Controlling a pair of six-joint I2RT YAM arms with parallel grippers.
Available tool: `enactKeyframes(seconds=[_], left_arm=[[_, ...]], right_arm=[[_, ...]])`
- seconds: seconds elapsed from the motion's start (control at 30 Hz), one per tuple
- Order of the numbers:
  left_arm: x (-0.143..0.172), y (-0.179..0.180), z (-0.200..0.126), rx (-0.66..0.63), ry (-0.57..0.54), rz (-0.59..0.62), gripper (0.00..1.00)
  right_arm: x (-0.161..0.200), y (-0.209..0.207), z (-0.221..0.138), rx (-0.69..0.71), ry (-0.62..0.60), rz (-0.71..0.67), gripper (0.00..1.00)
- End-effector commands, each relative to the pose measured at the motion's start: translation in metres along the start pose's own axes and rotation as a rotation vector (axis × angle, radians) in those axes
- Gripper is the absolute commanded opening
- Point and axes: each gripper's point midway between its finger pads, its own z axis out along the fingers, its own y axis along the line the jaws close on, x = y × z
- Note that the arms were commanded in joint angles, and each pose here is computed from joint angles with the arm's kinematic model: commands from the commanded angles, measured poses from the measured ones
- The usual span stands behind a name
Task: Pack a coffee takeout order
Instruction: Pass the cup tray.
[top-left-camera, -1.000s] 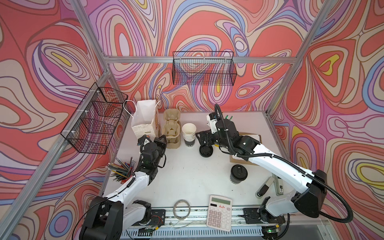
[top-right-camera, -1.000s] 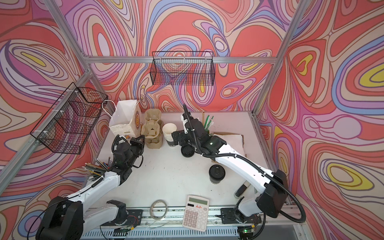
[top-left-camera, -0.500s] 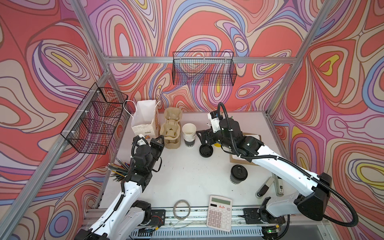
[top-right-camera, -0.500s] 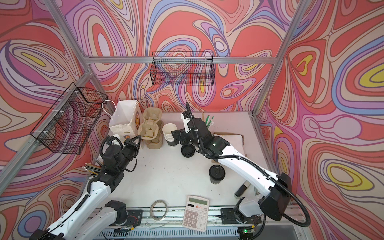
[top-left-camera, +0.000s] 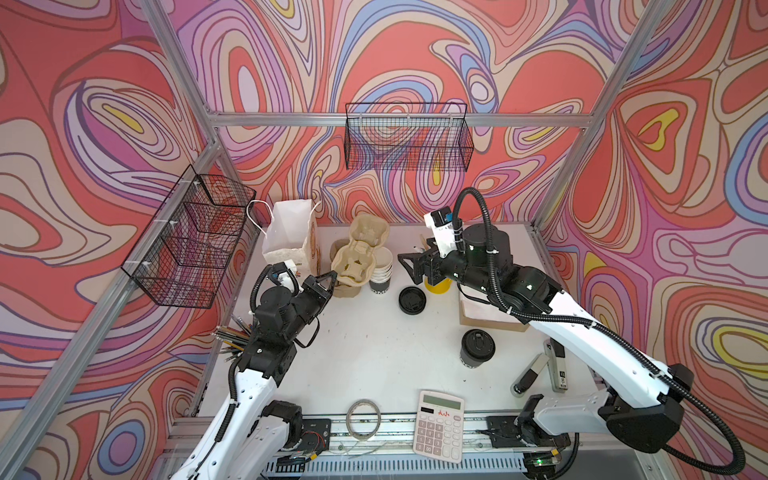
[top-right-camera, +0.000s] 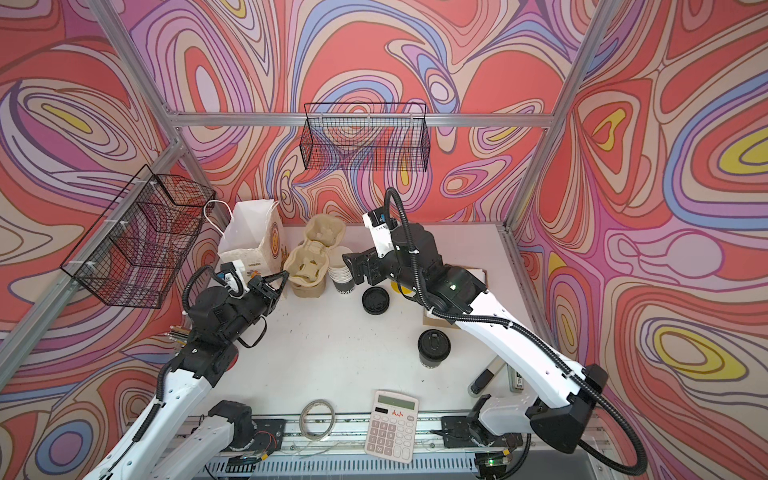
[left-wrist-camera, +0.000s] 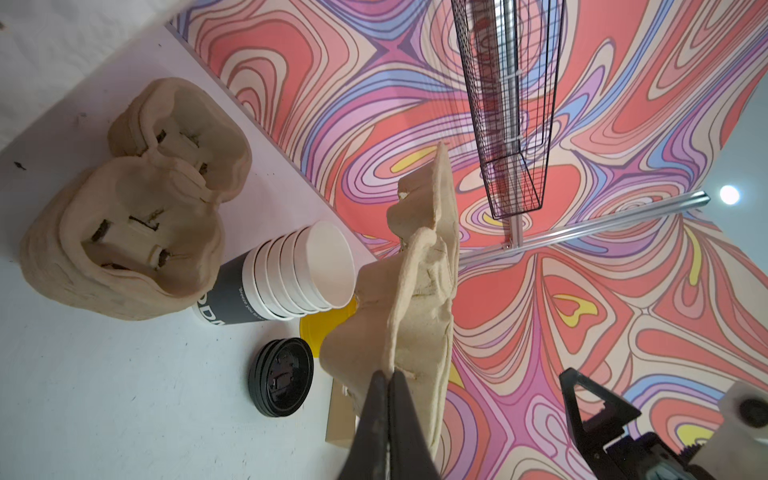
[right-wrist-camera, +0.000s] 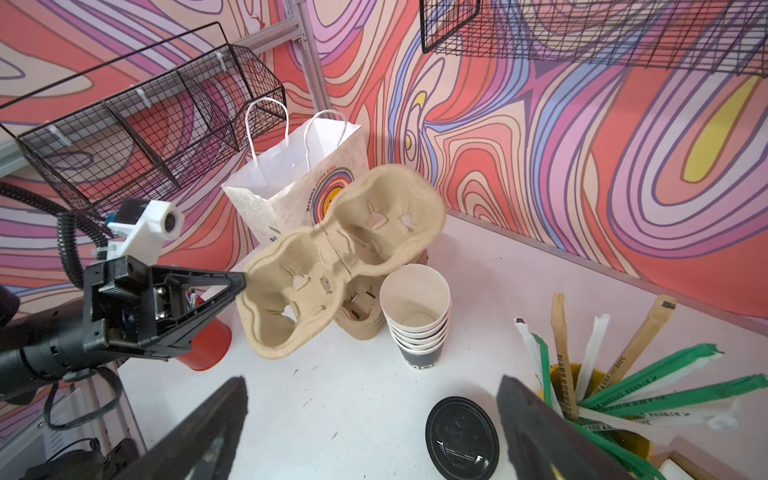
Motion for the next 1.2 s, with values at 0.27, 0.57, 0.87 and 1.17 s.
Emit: enactKeyframes(seconds=[0.27,0.57,0.87,1.17], left_arm=[[0.044,-0.02,0.002,0.072,0.315,0.139,0.0],[0.063,-0.005,-0.004,0.004,0.414,0.191,0.0],[0.092,0.006,-0.001,-0.05,0.521,0.26,0.0],[0.105,0.001,0.009,-0.019,0.558,0.271,0.0]], right_arm=[[0.029,0.005,0.034,-0.014,0.216,-0.011,0.98],[0.069,0.0,0.048,0.054,0.342,0.044,0.9],[0.116,0.003,0.053,0.072,0.438,0.103,0.86],[0.147,0.003,0.05,0.099,0.475,0.12,0.81]])
